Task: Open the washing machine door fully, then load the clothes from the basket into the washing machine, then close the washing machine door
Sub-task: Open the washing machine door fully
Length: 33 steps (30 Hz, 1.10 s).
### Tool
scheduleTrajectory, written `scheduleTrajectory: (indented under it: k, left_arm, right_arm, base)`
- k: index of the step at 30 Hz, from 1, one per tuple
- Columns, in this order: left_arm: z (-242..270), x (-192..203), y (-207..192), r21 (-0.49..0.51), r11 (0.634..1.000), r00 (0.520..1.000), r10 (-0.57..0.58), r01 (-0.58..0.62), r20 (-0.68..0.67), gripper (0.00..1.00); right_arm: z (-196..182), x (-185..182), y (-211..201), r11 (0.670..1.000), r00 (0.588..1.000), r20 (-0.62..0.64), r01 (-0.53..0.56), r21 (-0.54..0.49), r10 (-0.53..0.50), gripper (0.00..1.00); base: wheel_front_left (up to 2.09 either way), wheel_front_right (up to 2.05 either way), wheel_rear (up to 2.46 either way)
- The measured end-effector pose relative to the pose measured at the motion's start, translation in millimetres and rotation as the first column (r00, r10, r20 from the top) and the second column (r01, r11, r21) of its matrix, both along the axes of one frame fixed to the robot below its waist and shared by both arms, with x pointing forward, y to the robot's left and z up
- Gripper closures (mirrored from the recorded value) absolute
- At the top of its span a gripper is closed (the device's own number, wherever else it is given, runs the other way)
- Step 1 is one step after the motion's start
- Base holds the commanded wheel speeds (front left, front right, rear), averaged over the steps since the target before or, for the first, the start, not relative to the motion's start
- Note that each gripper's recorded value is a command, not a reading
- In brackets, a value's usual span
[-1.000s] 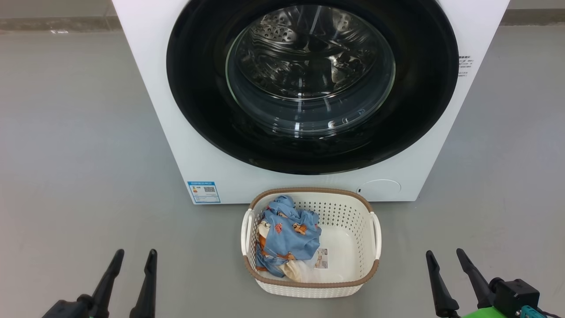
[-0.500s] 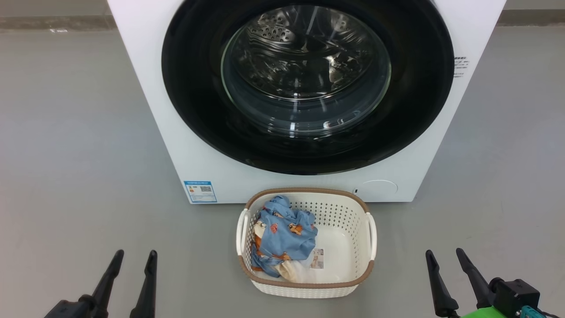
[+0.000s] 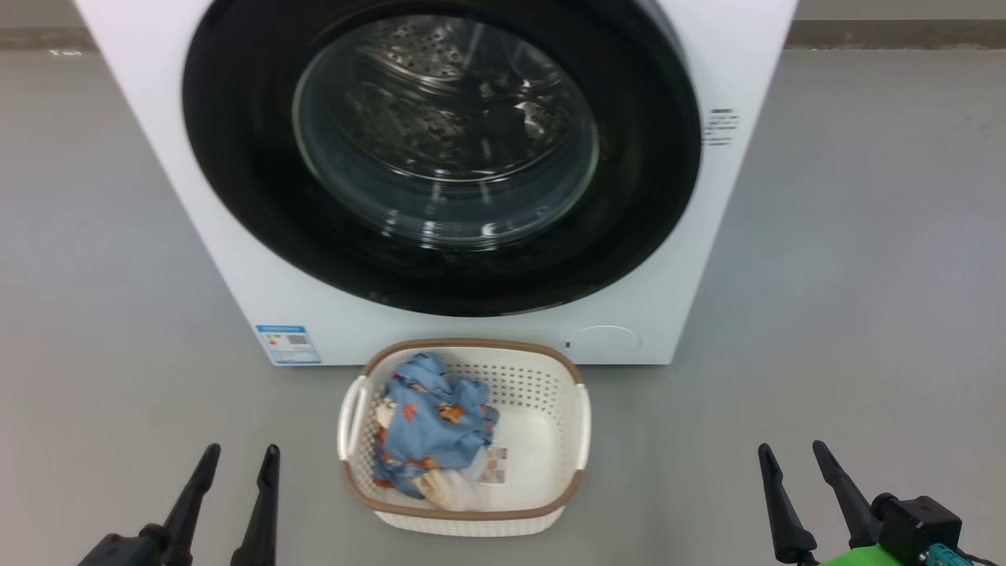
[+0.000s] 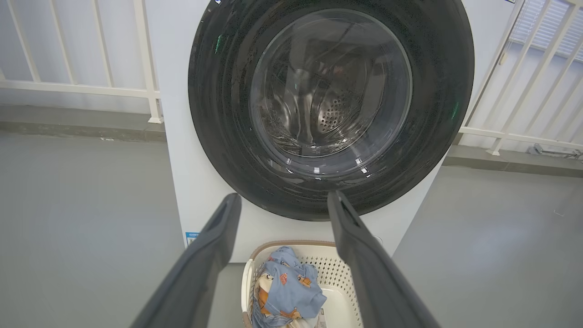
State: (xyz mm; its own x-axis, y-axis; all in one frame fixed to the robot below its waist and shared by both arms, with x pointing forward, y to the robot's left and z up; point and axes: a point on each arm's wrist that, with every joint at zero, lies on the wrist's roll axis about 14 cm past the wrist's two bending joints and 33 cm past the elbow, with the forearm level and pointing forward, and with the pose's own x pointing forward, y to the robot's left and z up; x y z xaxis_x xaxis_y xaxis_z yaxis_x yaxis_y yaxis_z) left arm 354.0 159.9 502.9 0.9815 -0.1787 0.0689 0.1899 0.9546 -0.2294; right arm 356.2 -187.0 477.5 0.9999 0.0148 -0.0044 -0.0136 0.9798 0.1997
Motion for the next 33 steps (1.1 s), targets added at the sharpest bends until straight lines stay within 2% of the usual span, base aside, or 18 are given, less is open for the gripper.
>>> scheduleTrajectory:
  k: [16, 31, 33]
  left_arm:
    - [3.0, 2.6, 3.5, -0.043, 0.999, 1.000, 0.016, -0.016, 0.004, 0.00]
    - [3.8, 2.3, 2.8, -0.043, 0.999, 1.000, 0.013, -0.013, 0.006, 0.00]
    - [3.7, 2.2, 2.4, -0.043, 0.999, 1.000, 0.012, -0.012, 0.006, 0.00]
  right_arm:
    - [-2.1, 0.3, -1.9, 1.000, 1.000, -0.007, 0.005, -0.002, -0.005, 0.00]
    - [-2.5, 1.9, 1.9, 1.000, 1.000, -0.008, -0.003, 0.015, 0.003, 0.00]
    - [-1.2, 4.3, 4.2, 0.999, 1.000, -0.003, -0.007, 0.033, 0.007, 0.62]
  base:
    - [1.08, 1.08, -2.16]
    - [0.18, 0.18, -0.36]
    - [0.00, 0.00, 0.00]
